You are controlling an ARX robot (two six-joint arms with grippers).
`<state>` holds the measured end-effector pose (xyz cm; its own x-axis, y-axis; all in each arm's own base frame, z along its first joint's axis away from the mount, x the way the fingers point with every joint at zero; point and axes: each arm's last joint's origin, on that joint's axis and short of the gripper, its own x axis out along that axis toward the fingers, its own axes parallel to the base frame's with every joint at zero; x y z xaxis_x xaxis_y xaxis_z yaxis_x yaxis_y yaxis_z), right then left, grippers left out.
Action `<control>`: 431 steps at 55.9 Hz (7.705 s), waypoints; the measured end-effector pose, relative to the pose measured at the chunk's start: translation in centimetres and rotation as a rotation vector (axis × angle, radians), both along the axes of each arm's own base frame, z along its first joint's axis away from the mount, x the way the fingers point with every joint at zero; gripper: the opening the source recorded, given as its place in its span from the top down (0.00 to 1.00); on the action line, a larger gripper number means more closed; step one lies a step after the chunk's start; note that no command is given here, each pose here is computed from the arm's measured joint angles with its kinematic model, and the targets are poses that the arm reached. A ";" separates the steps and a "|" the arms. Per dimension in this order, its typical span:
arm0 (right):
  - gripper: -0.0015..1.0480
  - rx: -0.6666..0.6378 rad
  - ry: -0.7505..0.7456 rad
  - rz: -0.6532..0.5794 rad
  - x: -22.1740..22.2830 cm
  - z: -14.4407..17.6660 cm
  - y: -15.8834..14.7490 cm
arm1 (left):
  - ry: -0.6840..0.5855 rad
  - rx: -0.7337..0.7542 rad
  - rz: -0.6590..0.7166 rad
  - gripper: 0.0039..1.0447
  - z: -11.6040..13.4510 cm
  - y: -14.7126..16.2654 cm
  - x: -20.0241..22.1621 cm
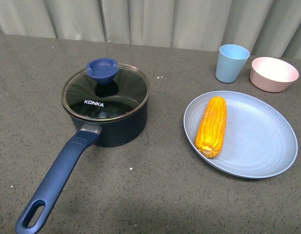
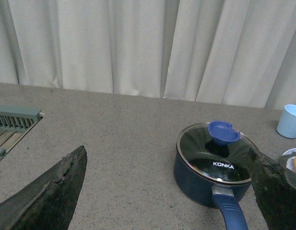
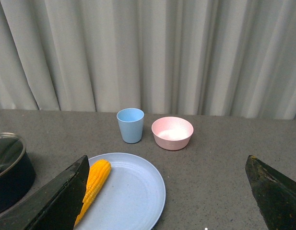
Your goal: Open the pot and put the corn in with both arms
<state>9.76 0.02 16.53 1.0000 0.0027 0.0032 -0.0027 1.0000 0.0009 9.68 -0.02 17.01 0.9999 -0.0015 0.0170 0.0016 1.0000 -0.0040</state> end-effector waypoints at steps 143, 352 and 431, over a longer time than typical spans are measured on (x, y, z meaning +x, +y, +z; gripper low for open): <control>0.09 0.000 0.000 0.000 0.0 0.0 0.0 | 0.342 -0.038 -0.289 0.06 -8.9 -12.7 25.5; 0.09 0.000 0.000 -0.001 0.0 0.0 0.0 | 0.041 -0.004 0.001 0.97 -1.5 0.0 6.2; 0.09 0.000 0.000 -0.001 0.0 0.0 0.0 | -0.005 -0.004 0.001 0.97 0.3 0.0 1.1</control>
